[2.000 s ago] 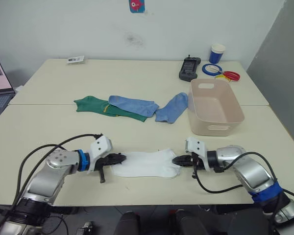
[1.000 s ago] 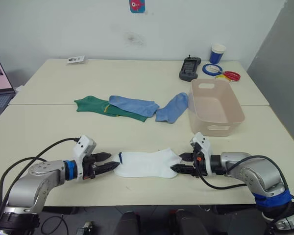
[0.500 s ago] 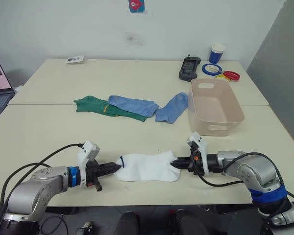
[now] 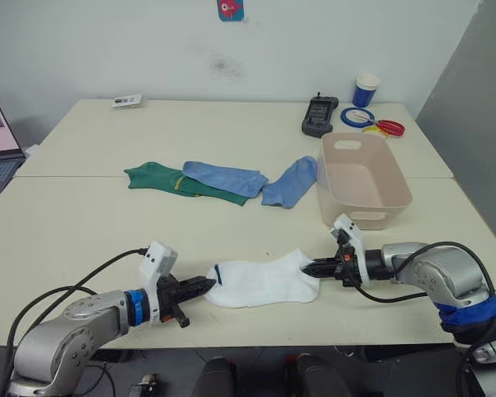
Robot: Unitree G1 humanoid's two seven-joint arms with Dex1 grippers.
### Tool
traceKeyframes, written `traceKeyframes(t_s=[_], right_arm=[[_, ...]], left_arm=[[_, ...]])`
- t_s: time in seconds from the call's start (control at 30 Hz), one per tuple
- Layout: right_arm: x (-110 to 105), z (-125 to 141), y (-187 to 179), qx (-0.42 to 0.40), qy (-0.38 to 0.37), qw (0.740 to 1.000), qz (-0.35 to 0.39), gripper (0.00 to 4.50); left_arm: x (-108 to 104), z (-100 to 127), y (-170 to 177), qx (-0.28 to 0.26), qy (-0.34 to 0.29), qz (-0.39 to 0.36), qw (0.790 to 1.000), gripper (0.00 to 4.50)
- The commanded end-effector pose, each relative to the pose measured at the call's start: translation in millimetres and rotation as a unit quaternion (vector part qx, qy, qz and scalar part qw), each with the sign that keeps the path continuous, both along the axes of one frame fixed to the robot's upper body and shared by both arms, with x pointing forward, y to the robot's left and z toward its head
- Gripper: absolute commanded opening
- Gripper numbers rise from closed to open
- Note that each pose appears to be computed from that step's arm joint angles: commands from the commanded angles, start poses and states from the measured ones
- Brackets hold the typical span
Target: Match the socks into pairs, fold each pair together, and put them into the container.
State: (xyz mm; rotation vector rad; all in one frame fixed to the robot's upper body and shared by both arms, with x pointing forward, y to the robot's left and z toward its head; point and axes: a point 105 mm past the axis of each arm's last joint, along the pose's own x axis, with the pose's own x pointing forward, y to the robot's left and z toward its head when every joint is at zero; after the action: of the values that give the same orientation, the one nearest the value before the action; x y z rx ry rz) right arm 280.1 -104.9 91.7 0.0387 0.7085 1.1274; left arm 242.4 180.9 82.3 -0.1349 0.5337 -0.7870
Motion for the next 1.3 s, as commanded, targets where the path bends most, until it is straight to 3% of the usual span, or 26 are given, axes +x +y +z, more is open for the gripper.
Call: traceKeyframes(t_s=[0.03, 0.33, 0.43, 0.53, 0.63, 0.77, 0.8, 0.87, 0.97, 1.07, 1.3], right_arm=[[-2, 7, 2, 0.005, -0.008, 1.000, 0.012, 0.01], [-8, 6, 9, 0.019, 0.001, 1.000, -0.001, 0.01], [-5, 6, 4, 0.016, -0.006, 1.000, -0.017, 0.85], [-5, 8, -7, 0.013, -0.009, 0.999, -0.029, 1.92], [0, 14, -27, 0.006, -0.020, 0.998, -0.065, 2.99], [-1, 27, -35, 0.024, -0.014, 0.996, -0.081, 2.99], [-1, 28, -37, 0.026, -0.011, 0.996, -0.086, 3.03], [-2, 28, -38, 0.027, -0.004, 0.996, -0.090, 3.04], [-5, 24, -33, 0.028, 0.006, 0.996, -0.089, 3.04], [-7, 19, -25, 0.030, 0.014, 0.996, -0.082, 3.04], [-13, 5, -7, 0.021, 0.035, 0.997, -0.062, 3.04]], left_arm=[[4, 3, 10, 0.022, -0.010, 0.002, 1.000, 0.00], [3, 2, 9, 0.032, -0.019, -0.025, 0.999, 0.00], [4, 4, 12, 0.030, -0.021, -0.025, 0.999, 0.69], [6, 8, 24, 0.042, -0.025, -0.020, 0.999, 1.66], [17, 26, 46, 0.055, -0.054, -0.003, 0.997, 2.62], [15, 51, 39, 0.045, -0.099, -0.053, 0.993, 2.62], [14, 51, 35, 0.063, -0.109, -0.073, 0.989, 2.44], [10, 51, 25, 0.086, -0.134, -0.120, 0.980, 2.03], [3, 52, 4, 0.079, -0.160, -0.179, 0.968, 1.02], [0, 43, -7, 0.106, -0.175, -0.227, 0.952, 0.05], [5, 40, -13, 0.105, -0.183, -0.235, 0.949, 0.02]])
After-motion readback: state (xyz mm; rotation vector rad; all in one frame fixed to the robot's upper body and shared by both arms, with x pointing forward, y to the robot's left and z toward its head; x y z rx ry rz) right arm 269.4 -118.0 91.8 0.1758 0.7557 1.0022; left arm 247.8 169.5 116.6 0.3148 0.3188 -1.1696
